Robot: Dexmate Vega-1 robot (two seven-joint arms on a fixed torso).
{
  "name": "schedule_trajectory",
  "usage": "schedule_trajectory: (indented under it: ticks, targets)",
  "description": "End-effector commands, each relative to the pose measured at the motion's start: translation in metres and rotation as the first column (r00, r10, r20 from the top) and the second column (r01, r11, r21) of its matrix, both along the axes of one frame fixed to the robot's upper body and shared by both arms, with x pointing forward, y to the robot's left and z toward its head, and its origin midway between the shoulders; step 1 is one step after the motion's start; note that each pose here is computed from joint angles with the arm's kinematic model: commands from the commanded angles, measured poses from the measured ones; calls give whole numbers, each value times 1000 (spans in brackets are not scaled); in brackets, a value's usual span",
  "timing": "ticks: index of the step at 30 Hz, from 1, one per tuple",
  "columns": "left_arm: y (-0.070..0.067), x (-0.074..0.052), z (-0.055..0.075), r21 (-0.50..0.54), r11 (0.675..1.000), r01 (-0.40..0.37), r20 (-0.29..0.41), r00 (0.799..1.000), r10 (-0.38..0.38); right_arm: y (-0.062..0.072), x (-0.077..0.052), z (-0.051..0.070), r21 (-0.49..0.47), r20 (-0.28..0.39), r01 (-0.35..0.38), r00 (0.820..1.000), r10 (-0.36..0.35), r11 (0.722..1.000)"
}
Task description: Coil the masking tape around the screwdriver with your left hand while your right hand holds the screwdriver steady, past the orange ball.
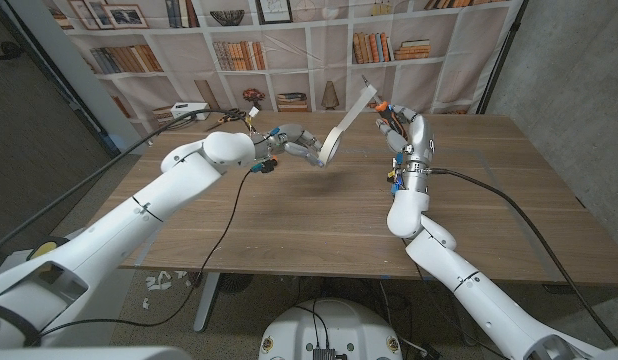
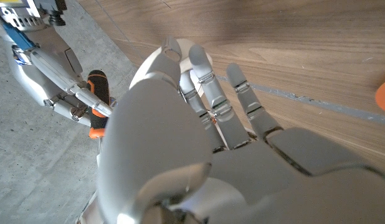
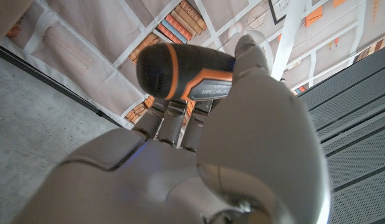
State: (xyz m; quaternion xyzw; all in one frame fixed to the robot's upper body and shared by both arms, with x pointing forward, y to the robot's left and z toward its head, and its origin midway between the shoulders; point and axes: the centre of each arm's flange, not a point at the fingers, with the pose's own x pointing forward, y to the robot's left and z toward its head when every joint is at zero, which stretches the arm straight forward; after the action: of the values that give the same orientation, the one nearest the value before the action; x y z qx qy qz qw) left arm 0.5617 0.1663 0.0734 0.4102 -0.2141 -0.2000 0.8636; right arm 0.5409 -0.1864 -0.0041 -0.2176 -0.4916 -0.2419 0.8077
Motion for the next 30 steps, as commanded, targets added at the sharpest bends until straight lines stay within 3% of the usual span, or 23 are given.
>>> schedule_trajectory:
  ticks: [1,9,16,23,30]
  targets:
    - [9,11,8,-100,994,-34,53,998,39,13,-20,2,-161,24,-34,999,38,986]
    - [6,17,18,-108,994,13,48,999,-7,33,-34,10,-273,43,-92,993,108,957]
    - [1,24,26,-87,995,53,35,998,-50,47,-40,17,-338,-1,-225,971,239,914]
    - [-3,27,36,-73,995,67,48,997,-63,58,-41,22,-432,-72,-245,969,237,868]
    - [-4,26,41,-81,995,66,72,996,-60,56,-38,22,-440,-111,-244,970,218,864]
